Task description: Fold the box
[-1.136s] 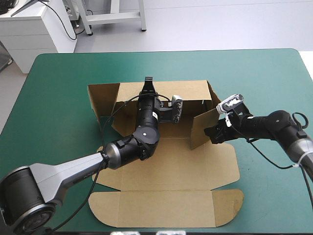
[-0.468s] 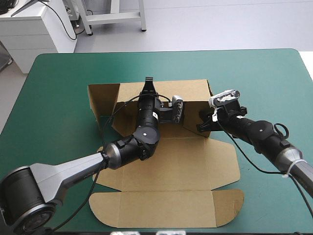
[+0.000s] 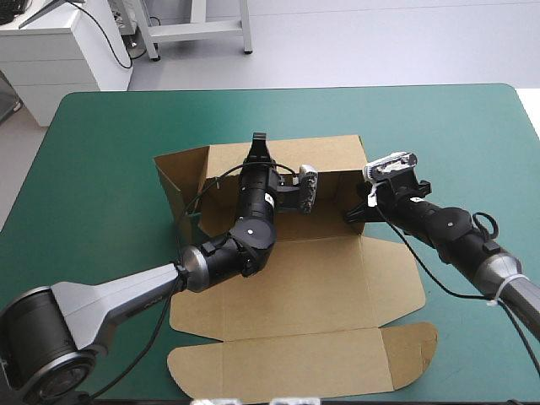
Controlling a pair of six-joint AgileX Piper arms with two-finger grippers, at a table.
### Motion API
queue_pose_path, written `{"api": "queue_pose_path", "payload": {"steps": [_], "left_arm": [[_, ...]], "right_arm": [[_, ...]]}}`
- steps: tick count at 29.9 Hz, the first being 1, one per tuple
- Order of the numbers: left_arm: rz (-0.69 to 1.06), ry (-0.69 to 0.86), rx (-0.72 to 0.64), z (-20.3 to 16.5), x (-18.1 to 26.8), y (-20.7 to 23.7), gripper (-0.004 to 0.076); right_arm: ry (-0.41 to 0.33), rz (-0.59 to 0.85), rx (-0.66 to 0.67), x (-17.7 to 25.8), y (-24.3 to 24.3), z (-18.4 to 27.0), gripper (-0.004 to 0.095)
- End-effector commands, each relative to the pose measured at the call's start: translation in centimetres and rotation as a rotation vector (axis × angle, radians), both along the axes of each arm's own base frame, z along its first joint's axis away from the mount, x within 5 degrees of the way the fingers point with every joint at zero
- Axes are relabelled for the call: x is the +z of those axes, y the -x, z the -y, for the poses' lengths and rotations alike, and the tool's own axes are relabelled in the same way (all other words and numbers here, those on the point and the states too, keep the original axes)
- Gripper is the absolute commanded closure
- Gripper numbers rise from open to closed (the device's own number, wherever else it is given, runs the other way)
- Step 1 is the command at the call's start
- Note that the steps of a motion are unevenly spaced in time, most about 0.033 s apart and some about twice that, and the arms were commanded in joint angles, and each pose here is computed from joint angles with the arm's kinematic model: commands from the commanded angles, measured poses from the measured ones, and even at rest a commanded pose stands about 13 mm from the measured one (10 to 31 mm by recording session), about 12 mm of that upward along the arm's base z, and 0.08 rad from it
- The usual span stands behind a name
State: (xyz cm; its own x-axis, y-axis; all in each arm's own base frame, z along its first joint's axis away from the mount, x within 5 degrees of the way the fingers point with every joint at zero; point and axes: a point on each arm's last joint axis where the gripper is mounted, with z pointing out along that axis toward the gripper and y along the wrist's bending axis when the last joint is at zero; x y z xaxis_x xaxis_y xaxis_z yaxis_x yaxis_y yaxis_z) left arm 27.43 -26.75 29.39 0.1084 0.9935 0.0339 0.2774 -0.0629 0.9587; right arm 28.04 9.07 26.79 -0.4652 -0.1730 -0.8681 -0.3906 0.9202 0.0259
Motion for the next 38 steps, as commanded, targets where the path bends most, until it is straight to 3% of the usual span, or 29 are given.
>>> {"api": "queue_pose_path", "payload": {"steps": [1,7,10,17,24,32,38], "left_arm": [[0.068,0.038,0.012,-0.5,2.6,0.2,0.0647],[0.045,0.094,-0.041,0.1,2.5,0.3,0.0211],[0.032,0.181,-0.026,0.4,2.4,0.7,0.0132],[0.043,0.17,0.048,1.6,2.5,3.6,0.0191],[-0.086,0.133,0.074,2.5,1.3,6.3,0.0291],[-0.117,0.011,-0.003,3.3,1.1,7.9,0.0727],[-0.095,0.012,-0.006,3.2,1.6,7.9,0.0729]], "right_arm": [[-0.021,0.077,-0.041,2.1,-0.2,0.4,0.0927],[-0.008,0.101,-0.087,2.3,-0.5,0.8,0.0922],[-0.017,0.117,-0.111,2.7,-0.9,0.8,0.0922],[-0.038,0.147,-0.09,4.2,-3.4,0.0,0.0922],[-0.086,0.102,-0.047,4.1,-5.6,-1.2,0.0922],[-0.102,-0.003,-0.048,3.1,-6.8,-0.1,0.0922],[-0.046,-0.017,-0.02,3.8,-7.0,0.2,0.0922]]}}
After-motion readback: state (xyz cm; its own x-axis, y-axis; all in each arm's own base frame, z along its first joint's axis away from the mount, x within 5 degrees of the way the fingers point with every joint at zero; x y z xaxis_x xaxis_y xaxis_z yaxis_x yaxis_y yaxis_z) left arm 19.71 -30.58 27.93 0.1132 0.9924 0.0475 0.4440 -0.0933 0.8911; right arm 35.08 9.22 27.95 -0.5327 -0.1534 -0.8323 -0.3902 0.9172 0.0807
